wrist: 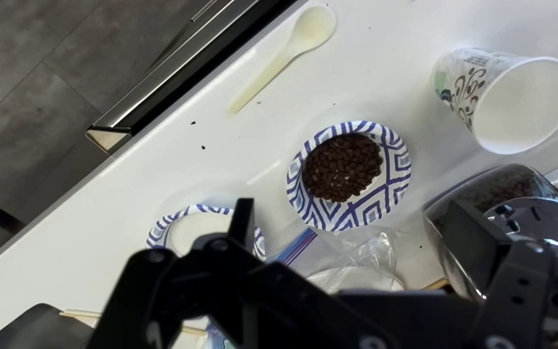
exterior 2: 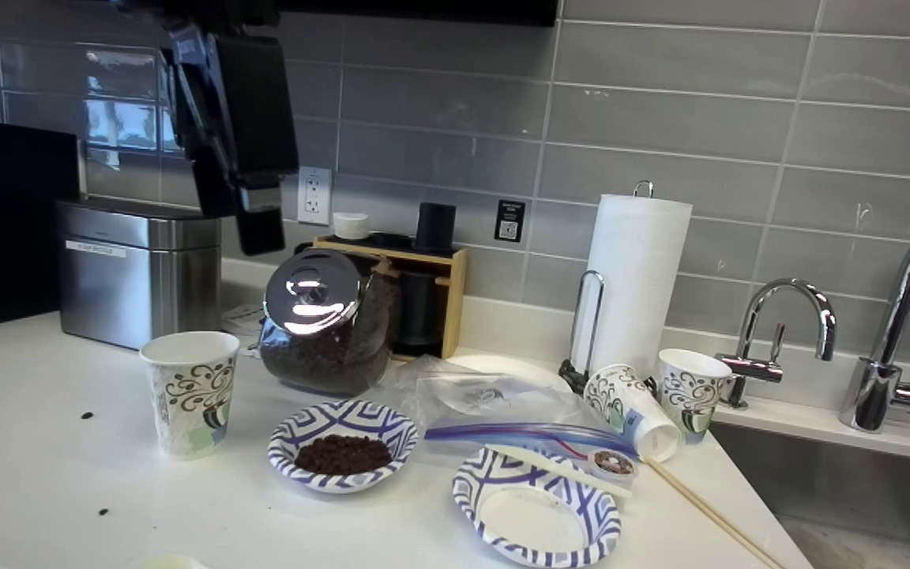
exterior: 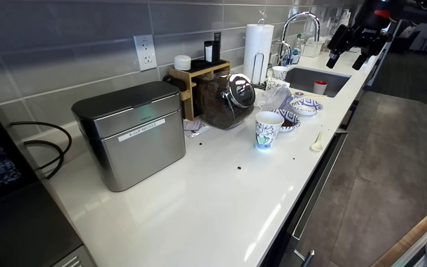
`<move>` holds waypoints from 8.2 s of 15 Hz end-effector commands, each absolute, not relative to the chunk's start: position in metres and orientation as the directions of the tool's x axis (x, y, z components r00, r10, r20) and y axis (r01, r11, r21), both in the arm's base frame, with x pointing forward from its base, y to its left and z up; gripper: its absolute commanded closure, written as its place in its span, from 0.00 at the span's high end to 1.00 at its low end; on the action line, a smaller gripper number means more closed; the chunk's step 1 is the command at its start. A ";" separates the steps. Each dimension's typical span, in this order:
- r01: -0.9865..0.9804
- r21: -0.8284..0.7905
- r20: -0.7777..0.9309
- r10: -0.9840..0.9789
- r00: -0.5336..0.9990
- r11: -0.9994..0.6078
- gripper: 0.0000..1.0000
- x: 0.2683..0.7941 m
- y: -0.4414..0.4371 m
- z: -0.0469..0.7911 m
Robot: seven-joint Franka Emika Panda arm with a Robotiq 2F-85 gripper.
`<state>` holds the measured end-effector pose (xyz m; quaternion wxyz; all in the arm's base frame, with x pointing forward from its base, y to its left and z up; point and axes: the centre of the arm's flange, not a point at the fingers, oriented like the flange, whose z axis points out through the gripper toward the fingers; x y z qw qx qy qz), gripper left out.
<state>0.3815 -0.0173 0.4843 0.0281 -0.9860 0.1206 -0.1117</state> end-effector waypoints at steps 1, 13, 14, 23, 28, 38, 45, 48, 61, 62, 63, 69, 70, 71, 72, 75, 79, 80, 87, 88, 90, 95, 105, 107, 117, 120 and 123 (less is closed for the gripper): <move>-0.198 -0.107 0.132 -0.211 0.969 -0.974 1.00 0.387 -0.009 0.458; -0.405 -0.042 -0.016 -0.405 0.914 -0.913 1.00 0.378 -0.012 0.342; -0.426 -0.035 -0.012 -0.426 0.905 -0.904 1.00 0.376 -0.016 0.336; -0.443 -0.017 -0.027 -0.443 0.896 -0.896 1.00 0.384 -0.024 0.326; -0.462 -0.017 -0.035 -0.461 0.887 -0.887 1.00 0.394 -0.024 0.307; -0.541 0.015 0.005 -0.541 0.841 -0.841 1.00 0.401 -0.031 0.268; -0.572 0.006 0.033 -0.572 0.820 -0.820 1.00 0.406 -0.031 0.249; -0.580 -0.004 0.043 -0.579 0.814 -0.815 1.00 0.409 -0.030 0.242; -0.611 -0.018 0.063 -0.611 0.789 -0.792 0.53 0.418 -0.032 0.237; -0.612 -0.016 0.063 -0.611 0.789 -0.791 0.45 0.418 -0.032 0.236; -0.613 -0.016 0.062 -0.612 0.788 -0.790 0.37 0.419 -0.032 0.236; -0.629 -0.005 0.052 -0.628 0.776 -0.777 0.00 0.417 -0.040 0.236; -0.635 -0.004 0.048 -0.635 0.771 -0.772 0.00 0.417 -0.041 0.235; -0.642 -0.003 0.045 -0.641 0.766 -0.767 0.03 0.417 -0.041 0.235; -0.648 -0.006 0.043 -0.648 0.761 -0.762 0.03 0.417 -0.041 0.235; -0.663 -0.016 0.034 -0.663 0.748 -0.748 0.03 0.417 -0.043 0.238; -0.721 -0.051 -0.073 -0.718 0.692 -0.691 0.03 0.417 -0.053 0.260; -0.732 -0.053 -0.094 -0.727 0.681 -0.679 0.03 0.418 -0.056 0.265; -0.777 -0.022 -0.085 -0.773 0.629 -0.630 0.03 0.431 -0.072 0.330; -0.784 -0.020 -0.063 -0.782 0.620 -0.620 0.03 0.435 -0.072 0.342; -0.802 -0.020 0.018 -0.802 0.597 -0.598 0.03 0.447 -0.071 0.361; -0.820 -0.053 0.231 -0.806 0.545 -0.569 0.03 0.482 -0.054 0.382; -0.826 -0.032 0.347 -0.782 0.518 -0.562 0.03 0.492 -0.043 0.378; -0.829 -0.031 0.432 -0.755 0.493 -0.559 0.03 0.495 -0.040 0.373; -0.825 -0.174 0.543 -0.751 0.375 -0.538 0.03 0.509 -0.018 0.344; -0.827 -0.152 0.533 -0.750 0.392 -0.541 0.13 0.505 -0.021 0.355; -0.828 -0.152 0.533 -0.750 0.392 -0.540 0.03 0.506 -0.021 0.354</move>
